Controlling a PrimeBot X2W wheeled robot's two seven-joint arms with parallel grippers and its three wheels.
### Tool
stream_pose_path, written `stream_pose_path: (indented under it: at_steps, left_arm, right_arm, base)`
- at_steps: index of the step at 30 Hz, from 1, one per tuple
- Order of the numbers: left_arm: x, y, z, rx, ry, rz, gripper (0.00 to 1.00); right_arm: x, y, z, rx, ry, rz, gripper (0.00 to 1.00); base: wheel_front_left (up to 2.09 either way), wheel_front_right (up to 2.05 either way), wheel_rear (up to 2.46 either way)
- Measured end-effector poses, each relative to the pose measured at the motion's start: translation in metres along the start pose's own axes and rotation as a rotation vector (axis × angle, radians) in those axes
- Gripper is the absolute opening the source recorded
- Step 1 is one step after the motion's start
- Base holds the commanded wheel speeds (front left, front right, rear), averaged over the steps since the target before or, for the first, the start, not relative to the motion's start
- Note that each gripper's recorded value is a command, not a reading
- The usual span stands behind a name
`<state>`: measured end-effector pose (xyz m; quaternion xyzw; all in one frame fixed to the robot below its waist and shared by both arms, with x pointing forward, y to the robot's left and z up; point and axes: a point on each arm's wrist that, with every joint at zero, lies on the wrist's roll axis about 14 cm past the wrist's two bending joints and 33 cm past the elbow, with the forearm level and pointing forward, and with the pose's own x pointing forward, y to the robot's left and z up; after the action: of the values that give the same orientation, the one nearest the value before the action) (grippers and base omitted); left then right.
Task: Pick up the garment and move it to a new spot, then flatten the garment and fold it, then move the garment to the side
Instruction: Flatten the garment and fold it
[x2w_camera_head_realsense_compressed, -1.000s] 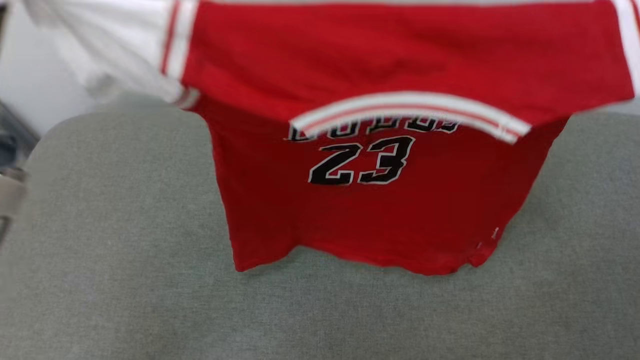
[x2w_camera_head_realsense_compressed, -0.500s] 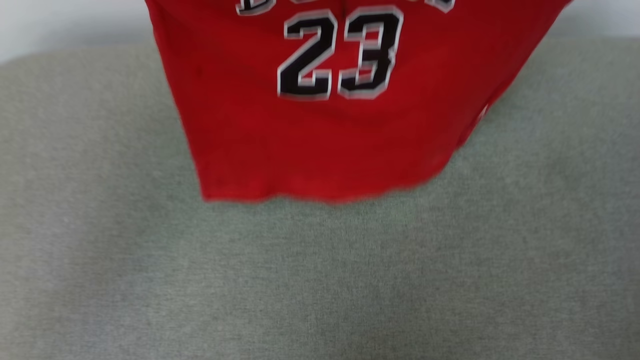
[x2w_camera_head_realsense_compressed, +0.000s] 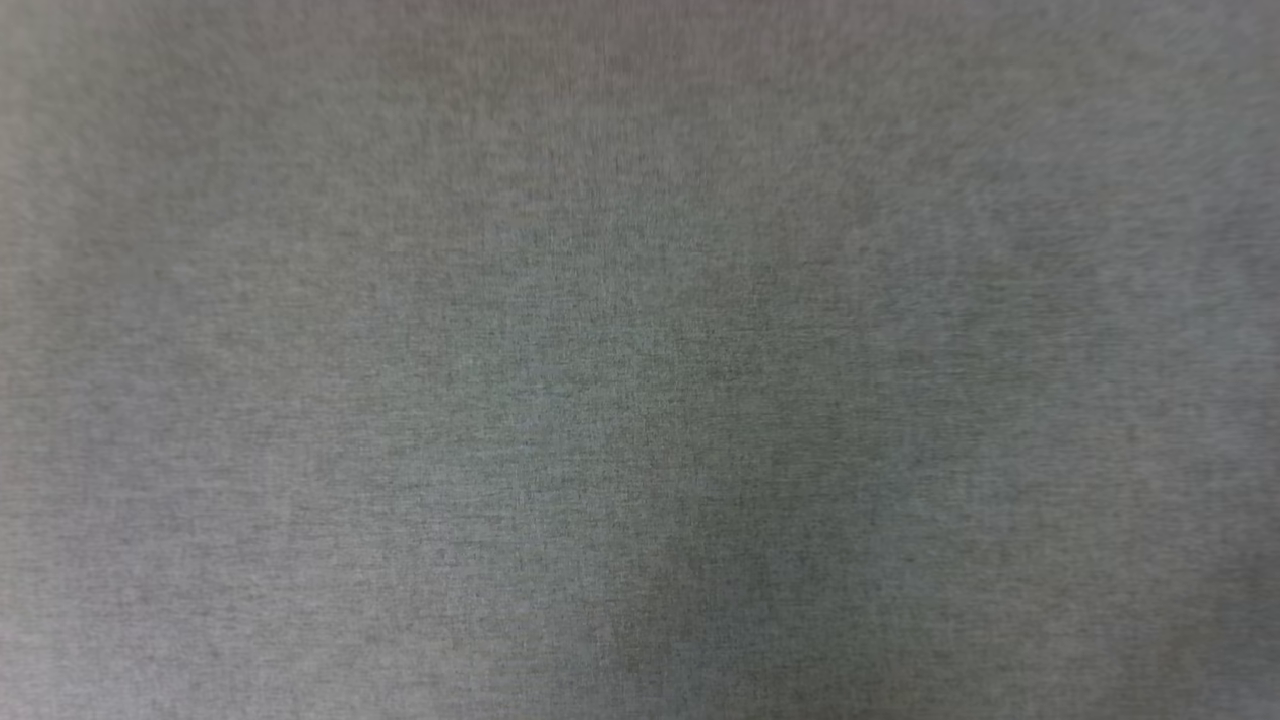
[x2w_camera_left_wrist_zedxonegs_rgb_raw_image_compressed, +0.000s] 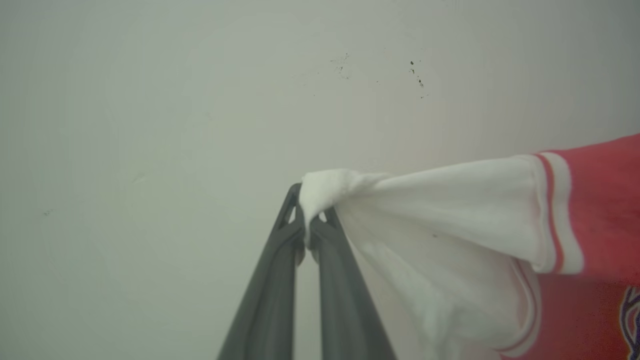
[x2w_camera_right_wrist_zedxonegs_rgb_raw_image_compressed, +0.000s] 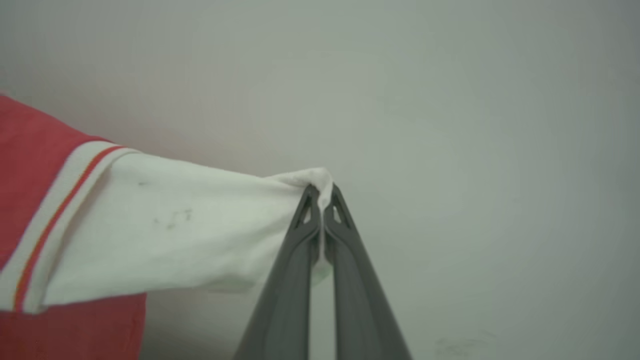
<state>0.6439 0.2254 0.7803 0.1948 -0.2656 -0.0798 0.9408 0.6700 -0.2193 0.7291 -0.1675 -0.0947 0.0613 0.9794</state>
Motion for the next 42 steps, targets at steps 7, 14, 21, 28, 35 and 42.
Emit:
stream_pose_path:
  at_steps: [7, 14, 21, 28, 35, 42]
  left_arm:
    - [0.011, -0.020, -0.066, -0.044, 0.062, -0.009, 0.00]
    - [-0.020, -0.043, -0.123, -0.078, 0.187, -0.047, 0.00]
    - [-0.089, -0.072, -0.167, -0.170, 0.363, -0.071, 0.00]
    - [-0.176, -0.093, -0.175, -0.232, 0.546, -0.096, 0.00]
    - [-0.252, -0.106, -0.154, -0.261, 0.728, -0.151, 0.00]
    - [-0.331, -0.118, -0.136, -0.313, 0.926, -0.200, 0.00]
  right_arm:
    - [0.034, 0.023, -0.051, 0.005, 0.002, 0.004, 0.00]
    - [0.032, 0.062, -0.116, 0.030, 0.115, 0.070, 0.00]
    - [-0.015, 0.085, -0.176, 0.067, 0.290, 0.122, 0.00]
    - [-0.088, 0.091, -0.210, 0.092, 0.485, 0.167, 0.00]
    - [-0.176, 0.090, -0.230, 0.163, 0.691, 0.184, 0.00]
    - [-0.254, 0.077, -0.237, 0.176, 0.839, 0.178, 0.00]
  base:
    - [0.00, 0.00, 0.00]
    - [0.00, 0.00, 0.00]
    - [0.00, 0.00, 0.00]
    - [0.00, 0.00, 0.00]
    - [0.00, 0.00, 0.00]
    - [0.00, 0.00, 0.00]
